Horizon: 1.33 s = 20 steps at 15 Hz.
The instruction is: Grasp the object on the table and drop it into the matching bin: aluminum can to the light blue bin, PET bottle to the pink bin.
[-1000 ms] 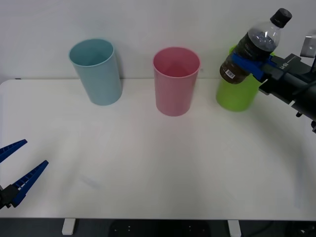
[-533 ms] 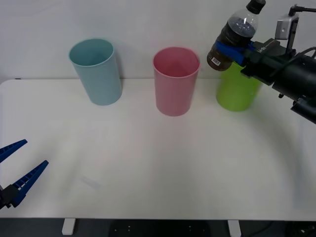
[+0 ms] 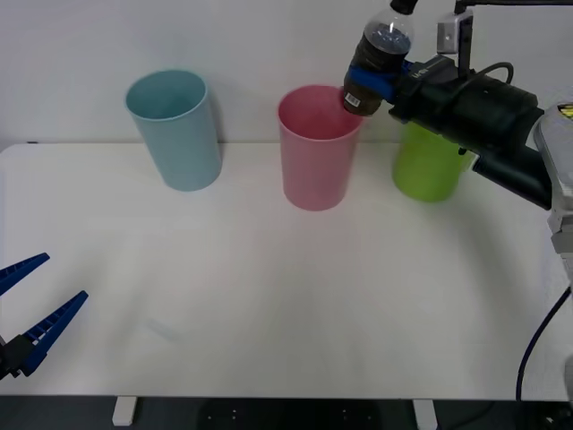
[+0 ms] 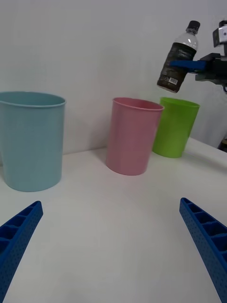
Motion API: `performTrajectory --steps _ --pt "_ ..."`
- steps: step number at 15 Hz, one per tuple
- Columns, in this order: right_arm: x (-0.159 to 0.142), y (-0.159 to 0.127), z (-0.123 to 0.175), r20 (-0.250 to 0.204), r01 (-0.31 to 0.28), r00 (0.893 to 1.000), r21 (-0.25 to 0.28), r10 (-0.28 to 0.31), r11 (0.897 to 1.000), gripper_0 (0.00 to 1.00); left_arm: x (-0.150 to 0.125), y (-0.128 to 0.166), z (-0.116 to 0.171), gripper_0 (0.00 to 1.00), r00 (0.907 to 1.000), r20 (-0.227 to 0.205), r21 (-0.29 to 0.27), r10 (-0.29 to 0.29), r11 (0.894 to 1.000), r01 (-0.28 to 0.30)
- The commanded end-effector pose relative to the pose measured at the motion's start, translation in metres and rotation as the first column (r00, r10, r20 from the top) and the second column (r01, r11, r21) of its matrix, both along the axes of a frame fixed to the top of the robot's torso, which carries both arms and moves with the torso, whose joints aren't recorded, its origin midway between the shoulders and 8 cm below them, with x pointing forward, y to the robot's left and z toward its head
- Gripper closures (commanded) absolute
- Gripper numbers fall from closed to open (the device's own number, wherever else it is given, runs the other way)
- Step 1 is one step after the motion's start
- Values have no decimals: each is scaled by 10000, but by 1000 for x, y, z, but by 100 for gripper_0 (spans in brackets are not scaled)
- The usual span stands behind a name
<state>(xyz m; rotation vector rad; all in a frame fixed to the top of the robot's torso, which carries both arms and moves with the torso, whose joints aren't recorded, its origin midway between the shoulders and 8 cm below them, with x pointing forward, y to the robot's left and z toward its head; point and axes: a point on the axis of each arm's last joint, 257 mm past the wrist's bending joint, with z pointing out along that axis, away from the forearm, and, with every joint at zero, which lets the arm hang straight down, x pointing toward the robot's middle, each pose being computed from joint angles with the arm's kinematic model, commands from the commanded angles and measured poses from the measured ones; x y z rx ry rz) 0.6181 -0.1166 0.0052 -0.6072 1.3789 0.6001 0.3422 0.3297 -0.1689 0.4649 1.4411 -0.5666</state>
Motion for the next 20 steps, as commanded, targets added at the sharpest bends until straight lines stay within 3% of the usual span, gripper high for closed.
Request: performTrajectory --steps 1,5,9,11,12,13,14,20 --pt "16 20 -4 -173 -17 9998 -175 14 9998 100 0 0 0 0 10000 1 0 0 10000 0" --pt "37 43 -10 -484 66 9988 -285 -79 9996 100 0 0 0 0 10000 1 0 0 10000 0" --pt "44 54 -13 -485 180 9986 -320 -196 9993 100 0 0 0 0 10000 1 0 0 10000 0" --pt "44 55 -12 -451 168 9988 -352 -184 9992 95 0 0 0 0 10000 1 0 0 10000 0" --pt "44 55 -13 -417 176 9989 -399 -193 9990 88 0 0 0 0 10000 1 0 0 10000 0" --pt "44 55 -12 -421 166 9989 -371 -181 9992 40 0 0 0 0 10000 1 0 0 10000 0" --pt "44 55 -12 -407 177 9990 -370 -192 9992 0 0 0 0 0 10000 1 0 0 10000 0" --pt "44 47 -13 -363 274 9989 -272 -284 9993 0 0 0 0 0 10000 1 0 0 10000 0"
